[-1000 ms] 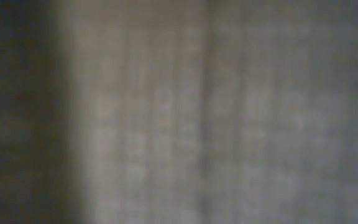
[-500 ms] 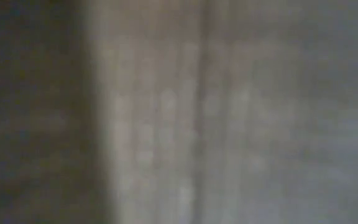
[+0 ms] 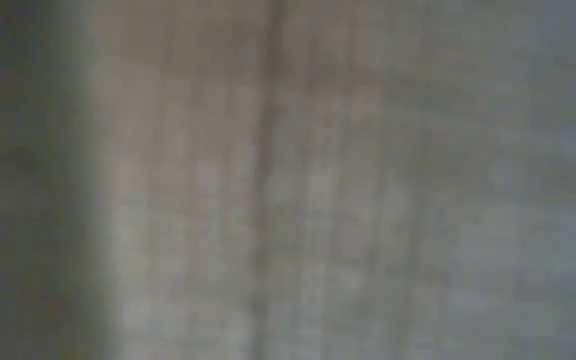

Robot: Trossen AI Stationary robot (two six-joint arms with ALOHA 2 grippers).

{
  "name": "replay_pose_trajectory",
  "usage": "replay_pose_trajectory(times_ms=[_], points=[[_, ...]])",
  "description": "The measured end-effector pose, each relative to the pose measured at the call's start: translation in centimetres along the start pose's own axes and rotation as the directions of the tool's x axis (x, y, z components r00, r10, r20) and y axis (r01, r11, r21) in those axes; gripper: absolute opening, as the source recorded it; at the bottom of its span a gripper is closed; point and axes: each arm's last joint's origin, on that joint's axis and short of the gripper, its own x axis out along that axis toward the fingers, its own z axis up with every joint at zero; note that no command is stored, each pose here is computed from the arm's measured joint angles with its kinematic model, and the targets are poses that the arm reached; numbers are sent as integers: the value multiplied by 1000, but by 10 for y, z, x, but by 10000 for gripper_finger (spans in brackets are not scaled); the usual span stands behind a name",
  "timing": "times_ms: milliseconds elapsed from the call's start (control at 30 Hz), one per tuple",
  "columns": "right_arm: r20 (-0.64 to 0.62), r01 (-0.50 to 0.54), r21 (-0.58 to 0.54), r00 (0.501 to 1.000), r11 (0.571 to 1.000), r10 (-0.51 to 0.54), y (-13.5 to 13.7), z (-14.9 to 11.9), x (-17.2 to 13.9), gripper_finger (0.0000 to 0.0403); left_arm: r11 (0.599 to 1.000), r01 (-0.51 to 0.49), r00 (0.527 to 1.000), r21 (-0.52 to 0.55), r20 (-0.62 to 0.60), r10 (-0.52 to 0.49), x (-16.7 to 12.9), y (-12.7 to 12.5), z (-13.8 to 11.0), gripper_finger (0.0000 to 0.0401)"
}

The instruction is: Fold Laundry from Bin

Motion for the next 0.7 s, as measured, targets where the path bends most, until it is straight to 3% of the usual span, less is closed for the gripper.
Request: replay_pose_trajectory(times_ms=[233,400,533,700], points=[[98,-20,-39,995,999,24,37,24,-35,0,988,-155,980,-3,-125,153,-2,12,-14,155],[40,-47,-61,998,997,49,61,13,-46,0,967,-255,952,25,-166,256,2,21,-22,155],[-66,-72,-96,996,993,66,78,-5,-37,0,976,-209,958,54,-187,215,12,20,-26,155],[-159,-19,-112,987,993,1,88,-27,-27,0,992,-60,977,109,-195,81,28,11,-33,155]])
